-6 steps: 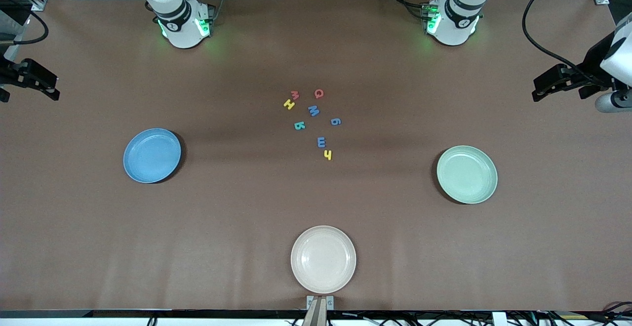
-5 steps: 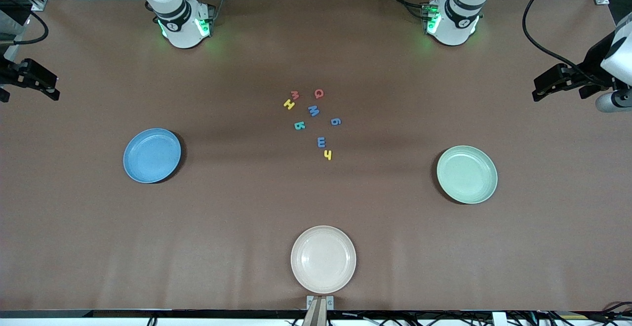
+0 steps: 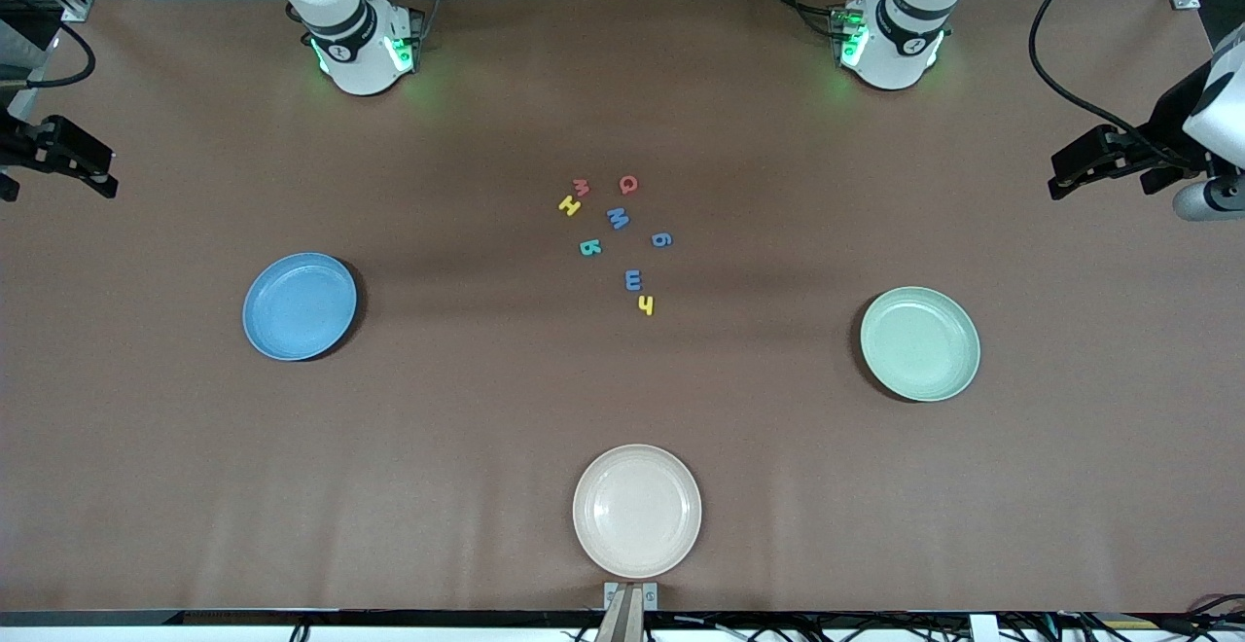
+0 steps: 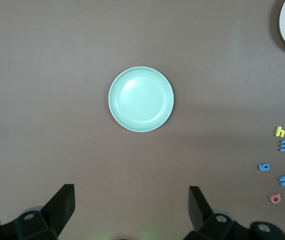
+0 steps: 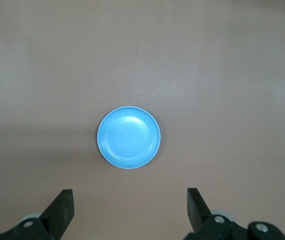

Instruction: Sort uppercase to blue plate, lowercase to green plate

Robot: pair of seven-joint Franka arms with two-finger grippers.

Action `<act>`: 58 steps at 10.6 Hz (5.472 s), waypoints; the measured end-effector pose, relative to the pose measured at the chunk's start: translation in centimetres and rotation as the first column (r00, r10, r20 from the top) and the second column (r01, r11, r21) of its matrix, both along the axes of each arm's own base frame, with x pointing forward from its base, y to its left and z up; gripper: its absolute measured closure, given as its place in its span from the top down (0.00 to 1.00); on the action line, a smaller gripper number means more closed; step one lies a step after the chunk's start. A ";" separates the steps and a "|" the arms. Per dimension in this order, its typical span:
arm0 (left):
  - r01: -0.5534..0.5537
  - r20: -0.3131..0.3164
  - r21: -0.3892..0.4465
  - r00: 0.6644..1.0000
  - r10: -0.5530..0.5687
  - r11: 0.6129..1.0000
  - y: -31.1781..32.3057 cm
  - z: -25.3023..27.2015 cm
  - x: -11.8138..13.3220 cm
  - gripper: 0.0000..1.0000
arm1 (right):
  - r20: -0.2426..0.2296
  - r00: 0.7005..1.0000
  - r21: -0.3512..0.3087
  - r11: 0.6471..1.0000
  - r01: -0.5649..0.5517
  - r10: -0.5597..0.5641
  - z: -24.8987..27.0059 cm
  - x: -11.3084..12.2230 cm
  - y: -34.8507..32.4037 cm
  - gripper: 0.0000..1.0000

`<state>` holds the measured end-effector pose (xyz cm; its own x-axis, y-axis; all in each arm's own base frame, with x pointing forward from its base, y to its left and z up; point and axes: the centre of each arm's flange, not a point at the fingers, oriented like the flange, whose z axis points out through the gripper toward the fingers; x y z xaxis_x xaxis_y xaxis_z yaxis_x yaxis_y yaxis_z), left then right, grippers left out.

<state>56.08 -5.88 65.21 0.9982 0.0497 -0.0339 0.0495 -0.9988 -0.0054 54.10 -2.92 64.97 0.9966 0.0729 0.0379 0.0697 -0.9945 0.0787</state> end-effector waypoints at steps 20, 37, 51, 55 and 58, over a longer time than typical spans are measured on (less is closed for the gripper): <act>0.249 -0.070 -0.095 0.964 -0.256 0.964 -32.6 -28.7 -9.8 1.00 | -0.105 0.993 0.029 0.998 0.063 -0.060 -2.7 0.5 3.2 1.00; 0.522 0.004 0.033 0.853 -0.523 0.852 -39.2 -41.3 -14.4 1.00 | -0.062 0.772 0.176 0.755 0.632 -0.632 -25.7 -7.2 30.3 1.00; 0.967 0.019 -0.055 0.250 -0.968 0.249 -41.4 -46.9 -17.1 0.85 | -0.120 0.469 0.034 0.468 0.883 -0.875 -45.7 -15.2 39.4 1.00; 0.970 0.005 -0.060 0.235 -0.972 0.234 -41.2 -47.8 -17.5 0.77 | -0.151 0.477 0.040 0.477 0.878 -0.866 -46.9 -17.4 42.3 1.00; 0.974 0.003 -0.051 0.220 -0.976 0.219 -41.2 -48.2 -17.6 0.67 | -0.162 0.495 0.035 0.496 0.868 -0.854 -47.1 -18.4 43.4 0.91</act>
<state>38.48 -47.03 17.05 0.2660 -0.9634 -0.0334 -0.9625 -0.2674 0.0459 35.68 40.43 17.86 0.5583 -0.8206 -0.1218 -0.8242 -0.5654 0.0315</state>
